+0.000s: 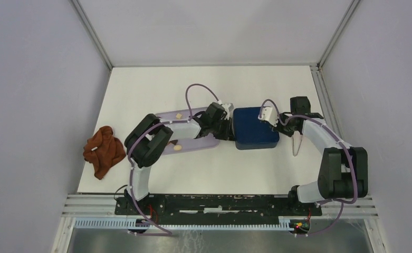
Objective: Pack the chocolate
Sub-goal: Adjust the packing box at the center of the board.
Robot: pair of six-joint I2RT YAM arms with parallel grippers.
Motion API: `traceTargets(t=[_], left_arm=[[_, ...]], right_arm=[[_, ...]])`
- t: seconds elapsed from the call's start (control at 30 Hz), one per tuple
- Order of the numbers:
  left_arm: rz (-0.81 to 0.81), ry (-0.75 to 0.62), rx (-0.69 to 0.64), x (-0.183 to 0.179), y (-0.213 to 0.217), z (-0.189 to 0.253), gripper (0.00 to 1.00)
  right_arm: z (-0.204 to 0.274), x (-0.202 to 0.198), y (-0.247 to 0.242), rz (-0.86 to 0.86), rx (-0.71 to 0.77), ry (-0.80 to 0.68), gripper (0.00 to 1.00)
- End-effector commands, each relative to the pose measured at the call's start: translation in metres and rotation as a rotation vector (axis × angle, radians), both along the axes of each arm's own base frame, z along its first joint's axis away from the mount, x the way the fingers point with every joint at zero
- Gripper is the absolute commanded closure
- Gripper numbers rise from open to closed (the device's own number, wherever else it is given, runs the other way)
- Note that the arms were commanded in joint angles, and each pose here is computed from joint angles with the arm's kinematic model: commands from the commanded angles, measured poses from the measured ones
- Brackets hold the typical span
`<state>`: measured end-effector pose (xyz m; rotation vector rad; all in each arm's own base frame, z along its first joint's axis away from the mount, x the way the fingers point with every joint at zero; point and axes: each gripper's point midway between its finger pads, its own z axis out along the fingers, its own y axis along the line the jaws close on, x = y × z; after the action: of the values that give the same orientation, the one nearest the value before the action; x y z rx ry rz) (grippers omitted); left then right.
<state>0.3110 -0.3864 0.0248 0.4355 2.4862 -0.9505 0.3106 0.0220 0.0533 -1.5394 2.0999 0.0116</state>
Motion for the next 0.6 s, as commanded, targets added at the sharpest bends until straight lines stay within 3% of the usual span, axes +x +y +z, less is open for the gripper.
traceTargets(t=[0.0,0.23,0.3,0.37,0.47,0.57], left_arm=[[-0.129,-0.063,-0.173,-0.053,-0.054,0.057,0.75],[-0.133,-0.139,-0.199,-0.074,-0.05,0.09,0.74],[-0.072,-0.179,-0.177,-0.075,-0.029,0.097,0.74],[0.028,-0.228,-0.114,-0.072,0.002,0.101,0.74],[0.221,-0.314,0.029,-0.062,0.064,0.108,0.69],[0.377,-0.376,0.146,-0.056,0.123,0.119,0.54]], right_arm=[[0.034,0.043,0.026,0.023,0.118,-0.112,0.85],[0.1,0.06,0.002,-0.035,0.128,-0.279,0.73],[0.12,0.049,0.022,0.029,0.222,-0.281,0.65],[0.135,0.032,0.057,0.108,0.41,-0.226,0.56],[0.136,0.009,0.108,0.152,0.611,-0.057,0.59],[0.115,0.008,0.146,0.104,0.553,0.045,0.7]])
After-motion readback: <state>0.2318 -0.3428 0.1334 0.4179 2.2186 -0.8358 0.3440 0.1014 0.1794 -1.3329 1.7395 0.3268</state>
